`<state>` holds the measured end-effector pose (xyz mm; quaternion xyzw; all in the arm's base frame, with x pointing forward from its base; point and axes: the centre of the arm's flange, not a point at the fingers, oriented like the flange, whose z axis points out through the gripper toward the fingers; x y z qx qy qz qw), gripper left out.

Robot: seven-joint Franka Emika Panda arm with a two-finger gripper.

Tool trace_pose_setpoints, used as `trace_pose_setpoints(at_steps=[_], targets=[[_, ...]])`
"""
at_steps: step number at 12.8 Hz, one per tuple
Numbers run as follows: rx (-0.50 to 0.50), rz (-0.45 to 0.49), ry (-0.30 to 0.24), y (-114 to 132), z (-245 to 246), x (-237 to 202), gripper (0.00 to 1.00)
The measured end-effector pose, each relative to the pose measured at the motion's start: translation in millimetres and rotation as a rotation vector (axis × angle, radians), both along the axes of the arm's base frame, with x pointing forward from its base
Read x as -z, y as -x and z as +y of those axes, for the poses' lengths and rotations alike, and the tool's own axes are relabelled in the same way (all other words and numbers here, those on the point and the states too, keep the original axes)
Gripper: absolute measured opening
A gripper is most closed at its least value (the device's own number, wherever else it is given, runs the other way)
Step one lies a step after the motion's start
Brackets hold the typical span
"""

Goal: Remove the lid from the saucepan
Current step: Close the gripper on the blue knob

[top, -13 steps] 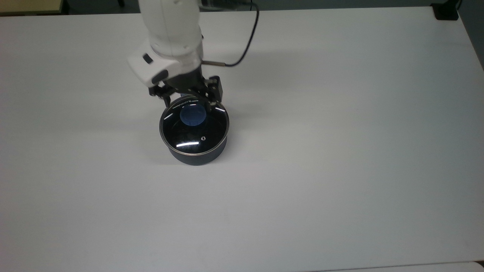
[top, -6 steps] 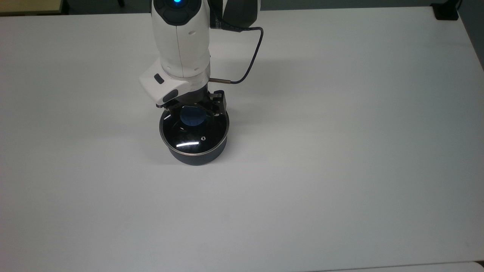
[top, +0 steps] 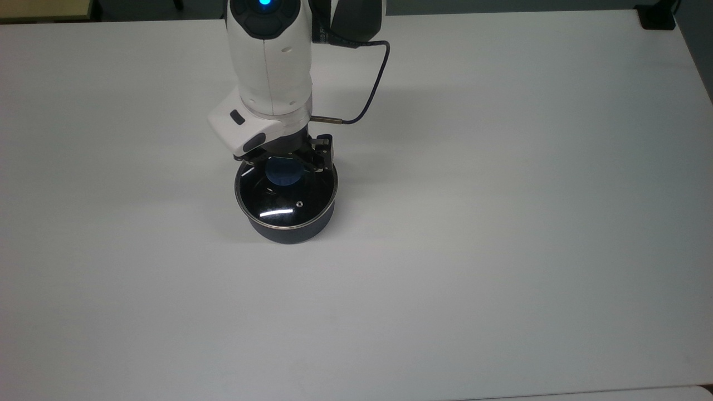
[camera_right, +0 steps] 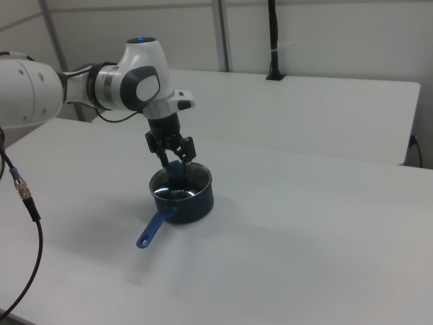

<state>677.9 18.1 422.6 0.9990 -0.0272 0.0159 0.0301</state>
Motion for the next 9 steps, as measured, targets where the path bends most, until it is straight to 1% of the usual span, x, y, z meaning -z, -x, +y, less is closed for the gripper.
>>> trace_pose_setpoints(at_steps=[1,2,3,4,9], targets=[[-0.004,-0.001,0.003,0.0,2.0,-0.3,0.78],[-0.005,-0.001,0.003,0.0,2.6,-0.3,0.76],[-0.005,-0.001,0.005,-0.2,2.1,-0.7,0.7],[-0.005,-0.002,0.005,-0.3,2.2,-0.8,0.67],[-0.004,-0.003,0.006,-0.4,1.4,-1.2,0.67]])
